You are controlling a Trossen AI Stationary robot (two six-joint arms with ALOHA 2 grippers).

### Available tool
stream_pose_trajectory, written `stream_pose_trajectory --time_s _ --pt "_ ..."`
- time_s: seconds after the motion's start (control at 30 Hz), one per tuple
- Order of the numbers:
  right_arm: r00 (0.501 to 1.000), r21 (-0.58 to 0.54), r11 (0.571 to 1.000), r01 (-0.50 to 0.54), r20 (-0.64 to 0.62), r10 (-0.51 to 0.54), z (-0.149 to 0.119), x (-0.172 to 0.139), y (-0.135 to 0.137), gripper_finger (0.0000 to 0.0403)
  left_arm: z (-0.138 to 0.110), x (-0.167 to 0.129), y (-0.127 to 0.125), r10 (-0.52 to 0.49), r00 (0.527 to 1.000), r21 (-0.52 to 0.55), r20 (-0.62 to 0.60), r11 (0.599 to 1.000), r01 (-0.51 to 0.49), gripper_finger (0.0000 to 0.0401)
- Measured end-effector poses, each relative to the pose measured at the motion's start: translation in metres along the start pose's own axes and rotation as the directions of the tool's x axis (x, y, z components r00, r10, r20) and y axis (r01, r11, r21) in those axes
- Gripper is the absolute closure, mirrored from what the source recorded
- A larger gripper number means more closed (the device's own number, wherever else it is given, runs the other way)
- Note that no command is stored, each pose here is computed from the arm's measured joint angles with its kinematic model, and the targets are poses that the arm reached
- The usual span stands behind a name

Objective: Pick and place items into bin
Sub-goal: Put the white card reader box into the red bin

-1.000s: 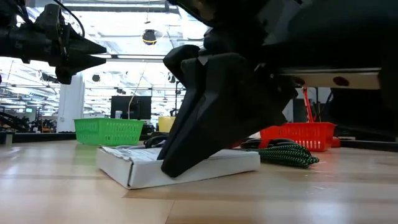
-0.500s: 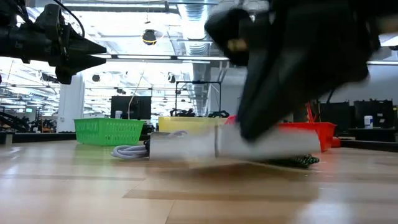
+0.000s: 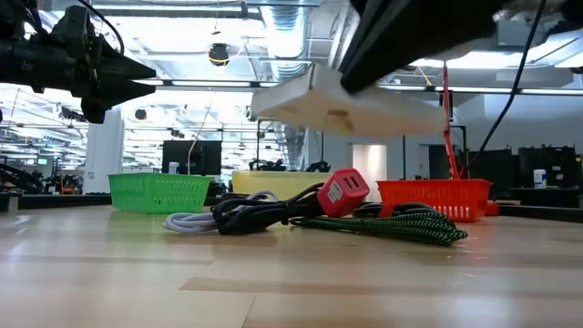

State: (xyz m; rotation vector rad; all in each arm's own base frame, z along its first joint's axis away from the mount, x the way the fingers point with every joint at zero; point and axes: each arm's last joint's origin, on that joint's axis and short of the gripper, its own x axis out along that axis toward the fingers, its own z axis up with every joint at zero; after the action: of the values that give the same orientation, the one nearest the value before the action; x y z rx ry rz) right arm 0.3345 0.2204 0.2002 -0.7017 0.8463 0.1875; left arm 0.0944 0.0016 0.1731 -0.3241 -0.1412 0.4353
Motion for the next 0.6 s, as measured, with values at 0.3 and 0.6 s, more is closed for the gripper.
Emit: stream_pose_trajectory --time_s 0.3,0.6 --pt "0.972 0.149 0.964 0.22 -0.124 -0.202 -0.016 -0.025 -0.059 0.0402 0.0 0.0 0.0 0.0 1.0 0.0 0.0 1.0 0.0 0.0235" --pt "0.907 0.366 0.857 0.362 -0.35 -0.234 -0.061 -0.037 -0.133 0.0402 0.0 0.0 0.0 0.0 1.0 0.0 0.0 1.0 0.0 0.0235"
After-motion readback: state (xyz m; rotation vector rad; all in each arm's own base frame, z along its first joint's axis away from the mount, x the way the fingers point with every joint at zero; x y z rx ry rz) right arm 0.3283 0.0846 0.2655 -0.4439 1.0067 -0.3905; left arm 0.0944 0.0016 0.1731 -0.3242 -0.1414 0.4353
